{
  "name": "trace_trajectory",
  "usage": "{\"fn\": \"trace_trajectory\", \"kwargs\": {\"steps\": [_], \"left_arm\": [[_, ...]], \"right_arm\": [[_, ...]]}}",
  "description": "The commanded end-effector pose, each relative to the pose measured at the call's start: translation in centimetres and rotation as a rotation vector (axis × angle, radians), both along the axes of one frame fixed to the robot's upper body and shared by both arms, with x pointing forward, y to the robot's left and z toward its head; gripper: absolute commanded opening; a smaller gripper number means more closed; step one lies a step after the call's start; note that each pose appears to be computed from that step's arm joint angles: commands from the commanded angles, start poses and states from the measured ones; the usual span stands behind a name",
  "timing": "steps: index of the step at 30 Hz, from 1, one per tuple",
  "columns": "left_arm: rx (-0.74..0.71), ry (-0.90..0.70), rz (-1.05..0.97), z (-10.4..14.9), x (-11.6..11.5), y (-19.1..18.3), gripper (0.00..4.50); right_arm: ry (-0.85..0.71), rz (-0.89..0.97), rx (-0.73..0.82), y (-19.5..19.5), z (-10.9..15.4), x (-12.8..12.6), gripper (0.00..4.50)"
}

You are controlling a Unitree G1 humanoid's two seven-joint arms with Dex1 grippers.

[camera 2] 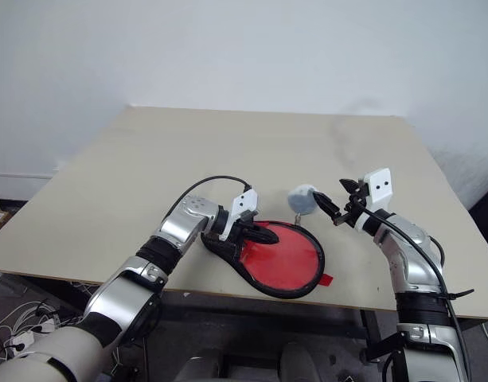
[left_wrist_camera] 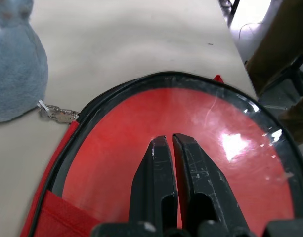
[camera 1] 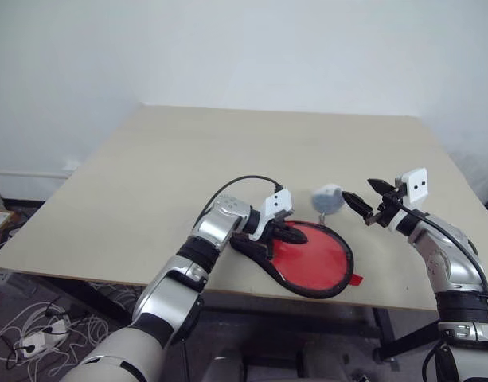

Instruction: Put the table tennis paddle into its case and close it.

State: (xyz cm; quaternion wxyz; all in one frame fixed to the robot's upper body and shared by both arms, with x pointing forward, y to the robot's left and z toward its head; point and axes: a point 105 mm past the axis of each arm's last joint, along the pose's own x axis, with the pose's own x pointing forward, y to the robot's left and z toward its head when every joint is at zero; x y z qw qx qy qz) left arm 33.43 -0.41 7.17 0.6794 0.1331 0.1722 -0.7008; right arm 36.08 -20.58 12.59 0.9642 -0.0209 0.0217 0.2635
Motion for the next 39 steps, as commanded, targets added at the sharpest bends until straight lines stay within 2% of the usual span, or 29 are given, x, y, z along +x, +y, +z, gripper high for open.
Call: {"fn": "trace_trajectory", "kwargs": {"steps": [1, 8, 19, 28, 39], "left_arm": [[0.010, -0.027, 0.007, 0.3, 0.4, -0.7, 0.09], [0.042, -0.031, 0.006, -0.7, 0.1, -0.8, 0.09], [0.061, -0.030, 0.033, -1.4, 0.3, -0.7, 0.09], [0.065, -0.019, 0.034, -1.4, 0.4, -0.7, 0.09], [0.066, -0.022, 0.038, -1.3, 0.4, -0.7, 0.09]], "right_arm": [[-0.062, 0.001, 0.031, 0.4, 2.3, 0.1, 4.50], [-0.039, 0.024, 0.036, 1.3, 2.5, 0.4, 4.50], [0.055, 0.121, 0.041, 3.8, 1.3, 1.5, 4.50], [0.117, 0.051, -0.088, 3.9, -0.7, 3.3, 4.50], [0.142, -0.001, -0.133, 3.8, -1.9, 4.8, 4.50]]}}
